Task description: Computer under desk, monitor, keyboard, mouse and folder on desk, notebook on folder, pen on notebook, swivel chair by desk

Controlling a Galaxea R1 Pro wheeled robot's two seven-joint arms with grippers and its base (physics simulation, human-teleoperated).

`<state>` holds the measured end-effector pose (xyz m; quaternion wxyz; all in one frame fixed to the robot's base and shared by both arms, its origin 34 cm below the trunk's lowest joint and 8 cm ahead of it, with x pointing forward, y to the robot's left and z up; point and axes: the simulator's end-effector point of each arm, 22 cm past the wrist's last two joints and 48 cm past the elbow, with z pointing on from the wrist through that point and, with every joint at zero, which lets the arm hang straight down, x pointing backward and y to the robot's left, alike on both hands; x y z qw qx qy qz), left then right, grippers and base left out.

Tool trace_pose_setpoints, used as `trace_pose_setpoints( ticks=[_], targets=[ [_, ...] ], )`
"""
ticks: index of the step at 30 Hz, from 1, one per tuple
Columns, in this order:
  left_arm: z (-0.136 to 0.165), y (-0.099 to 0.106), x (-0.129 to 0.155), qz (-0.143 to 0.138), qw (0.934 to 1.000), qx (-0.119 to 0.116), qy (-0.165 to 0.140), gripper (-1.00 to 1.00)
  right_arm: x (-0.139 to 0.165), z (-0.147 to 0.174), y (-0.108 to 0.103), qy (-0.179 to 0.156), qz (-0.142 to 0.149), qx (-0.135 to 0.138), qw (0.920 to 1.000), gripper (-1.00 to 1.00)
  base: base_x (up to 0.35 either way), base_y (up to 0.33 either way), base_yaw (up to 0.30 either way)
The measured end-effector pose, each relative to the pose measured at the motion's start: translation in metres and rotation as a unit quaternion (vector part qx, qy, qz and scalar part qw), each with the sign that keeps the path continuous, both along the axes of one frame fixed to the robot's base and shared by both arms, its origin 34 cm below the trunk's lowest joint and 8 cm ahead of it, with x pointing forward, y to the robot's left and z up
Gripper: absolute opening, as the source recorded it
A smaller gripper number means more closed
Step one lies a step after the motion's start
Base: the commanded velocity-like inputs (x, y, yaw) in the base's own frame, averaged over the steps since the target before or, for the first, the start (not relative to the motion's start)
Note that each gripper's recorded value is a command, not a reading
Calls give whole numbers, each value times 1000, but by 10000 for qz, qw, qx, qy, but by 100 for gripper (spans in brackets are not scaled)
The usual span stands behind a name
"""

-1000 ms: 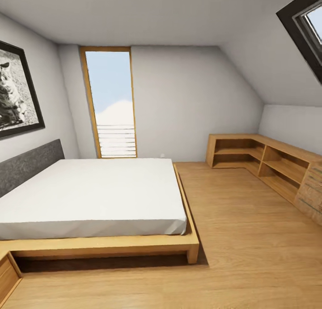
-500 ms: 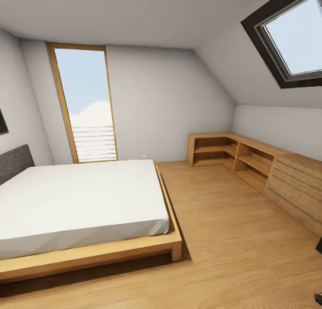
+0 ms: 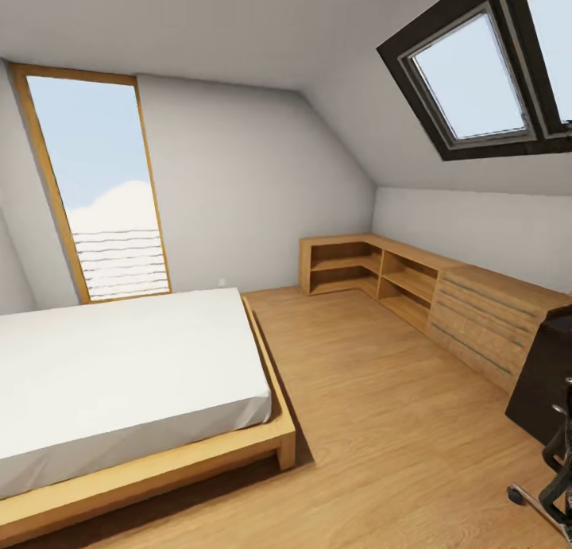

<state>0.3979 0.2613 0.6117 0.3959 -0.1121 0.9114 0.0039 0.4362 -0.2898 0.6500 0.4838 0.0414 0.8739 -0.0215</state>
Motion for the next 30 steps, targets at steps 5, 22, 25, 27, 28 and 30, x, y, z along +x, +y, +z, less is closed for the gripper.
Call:
trace_pose_setpoints(
  ticks=[5,22,25,27,28,30],
  targets=[
    [-1,0,-2,-6,10000,0,20,100,1,1,2,-24,-21,10,10000,100,286,131,-286],
    [1,1,0,13,10000,5,1,100,2,3,3,-53,-161,-31,9999,100,289,145,-270],
    [1,2,0,18,10000,6,-7,100,3,4,3,-63,-159,-33,9998,100,114,64,-269],
    [1,2,1,21,10000,6,-12,100,3,4,2,-77,-160,-36,9998,100,42,23,-269],
    [1,2,1,21,10000,6,-15,100,4,5,2,-83,-161,-37,9998,100,24,13,-269],
    [1,2,1,24,10000,6,-20,100,4,5,2,-88,-167,-39,9998,100,17,10,-269]
  ],
)
